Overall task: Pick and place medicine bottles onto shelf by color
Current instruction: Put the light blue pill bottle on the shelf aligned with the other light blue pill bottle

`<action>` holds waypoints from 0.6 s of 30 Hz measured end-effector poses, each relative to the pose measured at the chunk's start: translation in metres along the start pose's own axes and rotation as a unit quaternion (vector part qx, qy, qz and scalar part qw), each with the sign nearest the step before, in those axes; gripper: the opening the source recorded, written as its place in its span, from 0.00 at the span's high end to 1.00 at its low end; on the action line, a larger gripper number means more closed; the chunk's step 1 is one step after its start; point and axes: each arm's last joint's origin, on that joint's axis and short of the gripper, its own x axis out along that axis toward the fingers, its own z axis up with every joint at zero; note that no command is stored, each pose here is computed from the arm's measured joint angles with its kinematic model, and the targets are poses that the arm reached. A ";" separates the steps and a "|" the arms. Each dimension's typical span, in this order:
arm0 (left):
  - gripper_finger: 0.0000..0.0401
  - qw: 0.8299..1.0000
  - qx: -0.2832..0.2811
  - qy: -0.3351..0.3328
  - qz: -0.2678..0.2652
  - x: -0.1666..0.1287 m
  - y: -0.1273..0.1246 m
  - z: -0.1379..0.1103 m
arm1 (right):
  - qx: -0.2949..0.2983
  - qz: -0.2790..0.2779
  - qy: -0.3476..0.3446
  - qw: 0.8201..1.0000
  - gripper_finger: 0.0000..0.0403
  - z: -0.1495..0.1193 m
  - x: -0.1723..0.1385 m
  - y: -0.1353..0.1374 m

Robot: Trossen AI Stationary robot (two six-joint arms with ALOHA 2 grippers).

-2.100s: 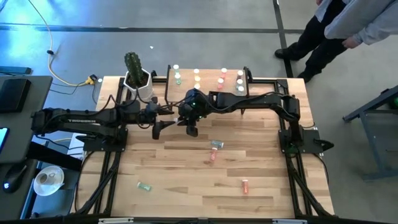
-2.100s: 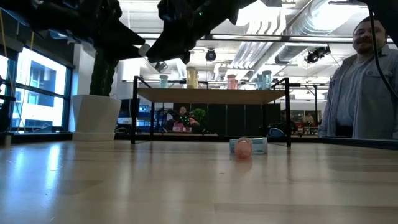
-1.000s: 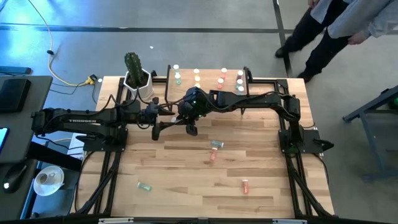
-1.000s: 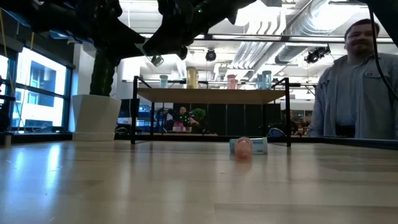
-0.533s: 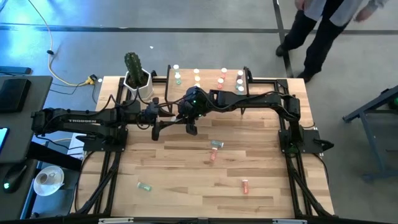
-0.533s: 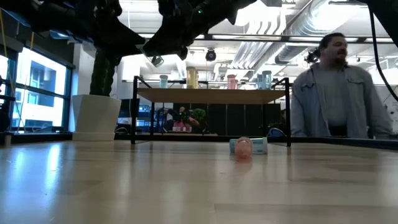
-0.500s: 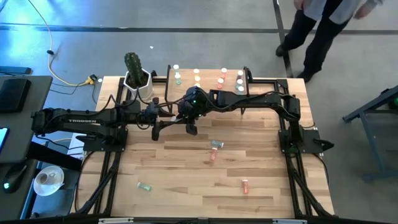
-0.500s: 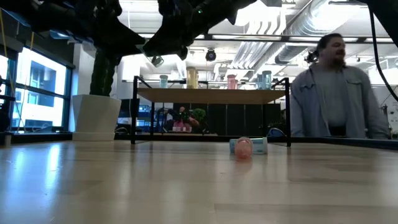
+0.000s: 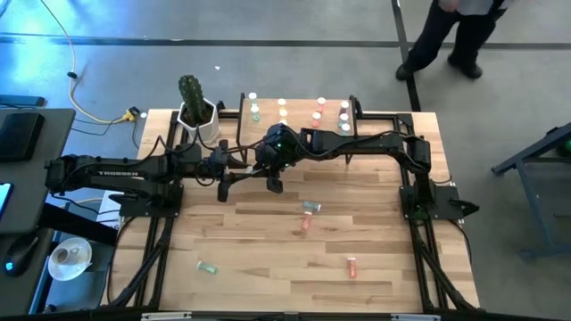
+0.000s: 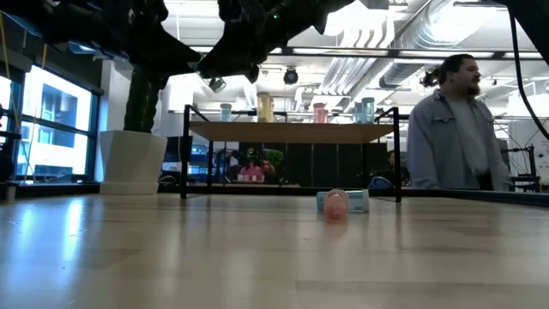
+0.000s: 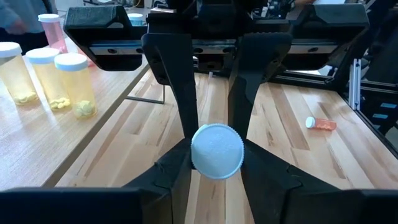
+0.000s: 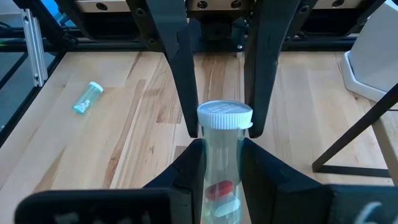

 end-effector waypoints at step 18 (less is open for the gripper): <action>0.71 1.000 0.000 -0.002 0.007 0.000 0.000 0.000 | -0.002 -0.025 0.000 1.000 0.67 0.002 -0.005 0.000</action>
